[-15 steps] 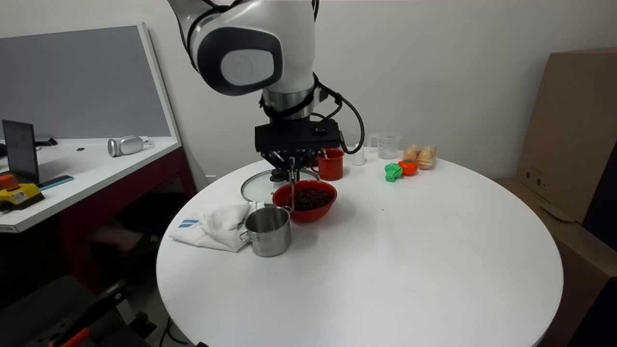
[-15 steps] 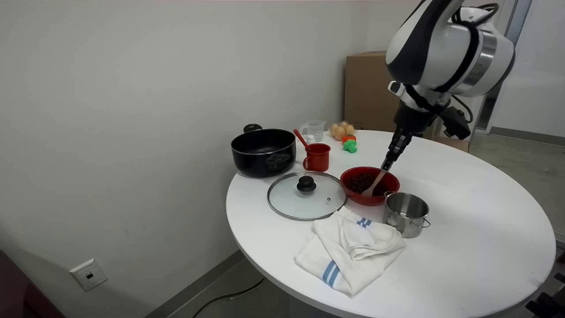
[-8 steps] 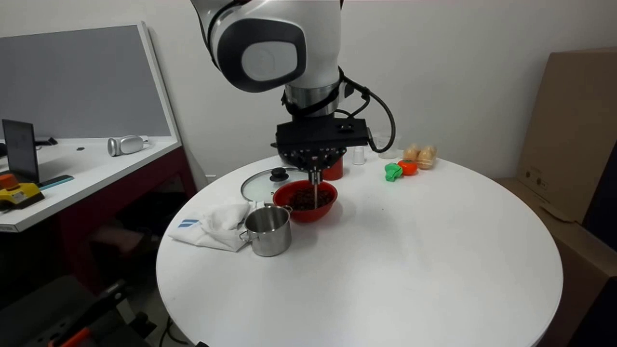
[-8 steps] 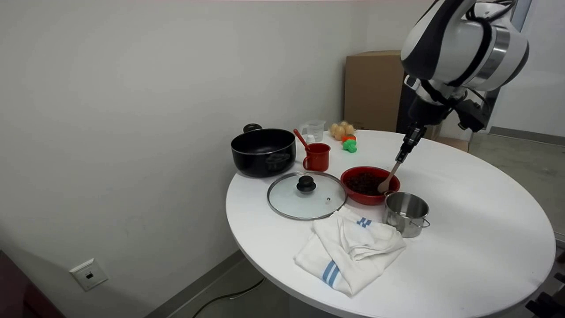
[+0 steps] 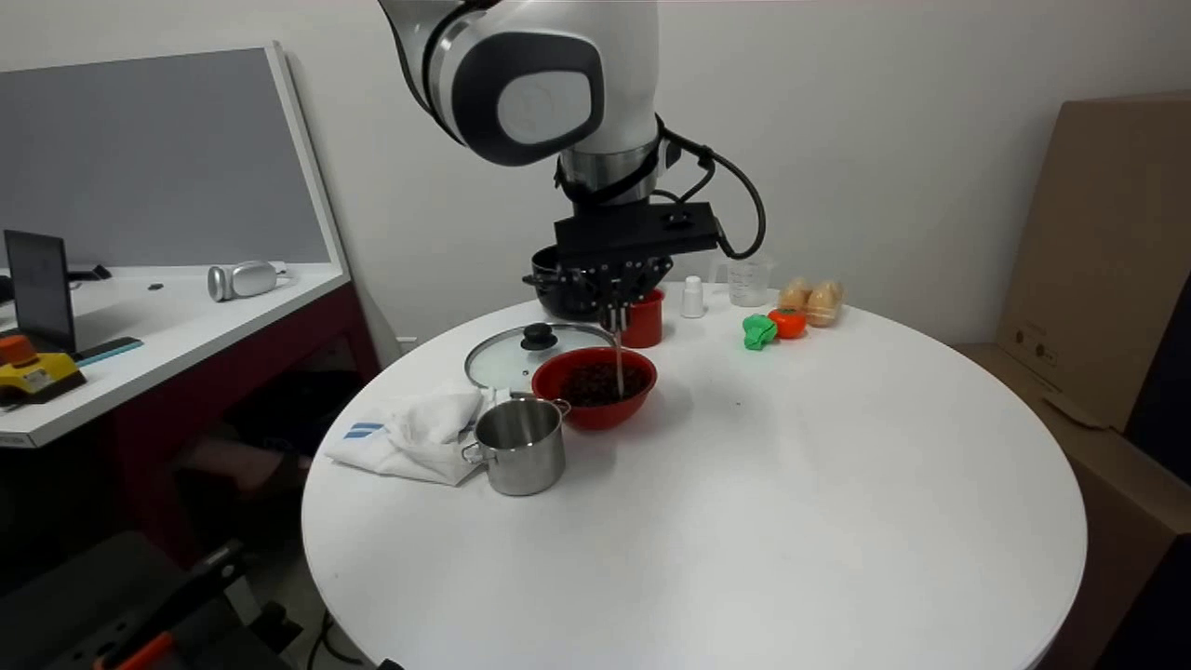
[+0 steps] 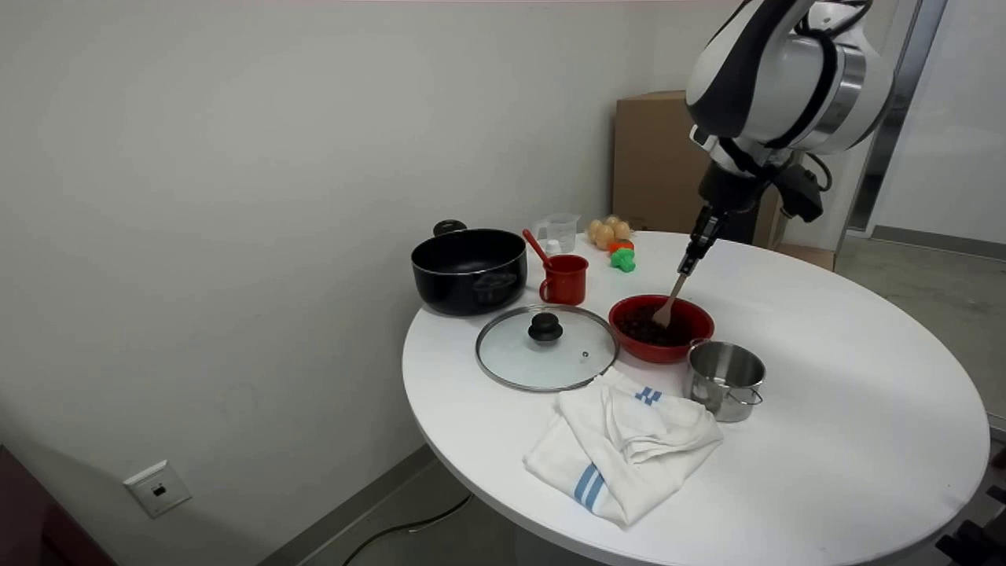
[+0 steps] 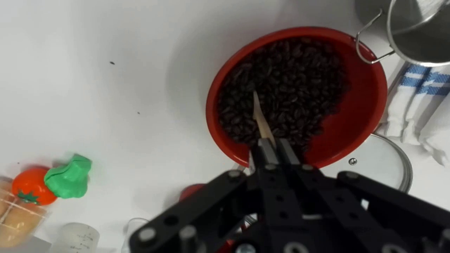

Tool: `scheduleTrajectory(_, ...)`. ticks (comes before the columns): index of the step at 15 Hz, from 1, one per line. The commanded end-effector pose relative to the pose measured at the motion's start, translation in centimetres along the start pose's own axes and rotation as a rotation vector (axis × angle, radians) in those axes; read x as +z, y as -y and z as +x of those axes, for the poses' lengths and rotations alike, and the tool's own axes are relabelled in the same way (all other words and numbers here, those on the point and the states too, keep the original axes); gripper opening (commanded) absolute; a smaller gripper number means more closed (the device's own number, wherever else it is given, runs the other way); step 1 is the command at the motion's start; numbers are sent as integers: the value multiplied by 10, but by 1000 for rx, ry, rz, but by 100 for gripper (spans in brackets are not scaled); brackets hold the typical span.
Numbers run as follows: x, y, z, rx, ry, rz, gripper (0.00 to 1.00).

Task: Pick up the spoon from the silver pot and stir the contents in the orange bowl.

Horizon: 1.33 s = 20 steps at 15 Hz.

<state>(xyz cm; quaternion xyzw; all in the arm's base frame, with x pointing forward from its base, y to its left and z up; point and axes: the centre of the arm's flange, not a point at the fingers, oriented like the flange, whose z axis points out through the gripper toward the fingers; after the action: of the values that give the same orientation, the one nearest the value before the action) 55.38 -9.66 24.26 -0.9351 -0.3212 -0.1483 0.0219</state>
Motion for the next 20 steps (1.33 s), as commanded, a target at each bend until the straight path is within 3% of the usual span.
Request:
scheduleTrajectory(1,12,-3,31,-41,9,11,1)
scheduleTrajectory(8,24,33,69,-166,11,51,1)
scheduleTrajectory(14,27,78,74,-245,13,113,1)
scheduleTrajectory(20,25,57,47,-179,38,103,1)
